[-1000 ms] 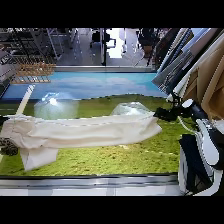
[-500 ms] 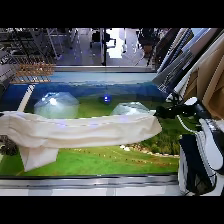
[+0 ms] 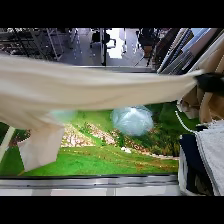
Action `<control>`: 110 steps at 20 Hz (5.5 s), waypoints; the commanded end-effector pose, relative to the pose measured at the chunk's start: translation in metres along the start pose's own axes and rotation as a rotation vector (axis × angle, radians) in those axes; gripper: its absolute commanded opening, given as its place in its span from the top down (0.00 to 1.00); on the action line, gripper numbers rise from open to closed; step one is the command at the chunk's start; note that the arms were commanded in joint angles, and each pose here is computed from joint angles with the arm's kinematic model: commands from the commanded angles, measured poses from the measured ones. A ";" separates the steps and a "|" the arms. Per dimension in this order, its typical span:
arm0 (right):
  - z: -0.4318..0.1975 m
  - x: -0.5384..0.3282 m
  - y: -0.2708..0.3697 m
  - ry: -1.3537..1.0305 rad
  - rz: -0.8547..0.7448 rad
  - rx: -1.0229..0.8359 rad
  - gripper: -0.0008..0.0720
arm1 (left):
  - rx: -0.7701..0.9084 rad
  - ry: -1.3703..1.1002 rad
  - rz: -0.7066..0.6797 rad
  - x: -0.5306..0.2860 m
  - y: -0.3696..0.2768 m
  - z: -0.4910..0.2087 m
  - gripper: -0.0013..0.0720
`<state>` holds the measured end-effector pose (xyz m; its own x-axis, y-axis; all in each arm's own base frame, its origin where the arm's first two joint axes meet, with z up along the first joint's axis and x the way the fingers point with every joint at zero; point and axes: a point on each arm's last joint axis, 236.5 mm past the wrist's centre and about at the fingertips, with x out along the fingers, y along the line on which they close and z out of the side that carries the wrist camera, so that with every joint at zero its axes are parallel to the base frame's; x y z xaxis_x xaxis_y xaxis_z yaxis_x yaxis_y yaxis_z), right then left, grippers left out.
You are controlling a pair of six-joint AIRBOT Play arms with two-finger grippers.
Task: Fold the clothes and pants, and hang the long-sleeved shirts on hangers.
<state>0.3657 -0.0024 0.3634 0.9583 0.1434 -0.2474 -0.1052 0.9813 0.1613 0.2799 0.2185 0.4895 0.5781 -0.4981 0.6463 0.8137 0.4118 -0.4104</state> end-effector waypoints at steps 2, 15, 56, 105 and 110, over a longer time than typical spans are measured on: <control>0.107 -0.167 0.029 -0.545 -0.156 -0.176 0.96 | 0.463 -0.319 -0.447 -0.005 -0.220 0.051 0.96; -0.070 -0.056 -0.005 0.243 -0.092 -0.083 0.96 | 0.376 0.220 0.689 -0.082 0.045 0.003 0.96; -0.316 0.153 0.177 0.954 0.629 0.103 0.30 | -0.443 0.913 1.429 -0.316 0.349 -0.265 0.18; -0.277 0.190 0.171 0.909 0.183 -0.271 0.30 | -0.715 1.041 1.179 -0.277 0.332 -0.348 0.43; -0.367 0.136 0.169 1.123 0.311 0.188 0.31 | -0.706 1.035 1.186 -0.278 0.335 -0.347 0.43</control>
<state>0.4244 0.2230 0.0387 0.2485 0.3322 -0.9099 -0.3368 0.9104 0.2404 0.4130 0.2296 -0.0502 0.4005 -0.5580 -0.7268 -0.3470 0.6418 -0.6839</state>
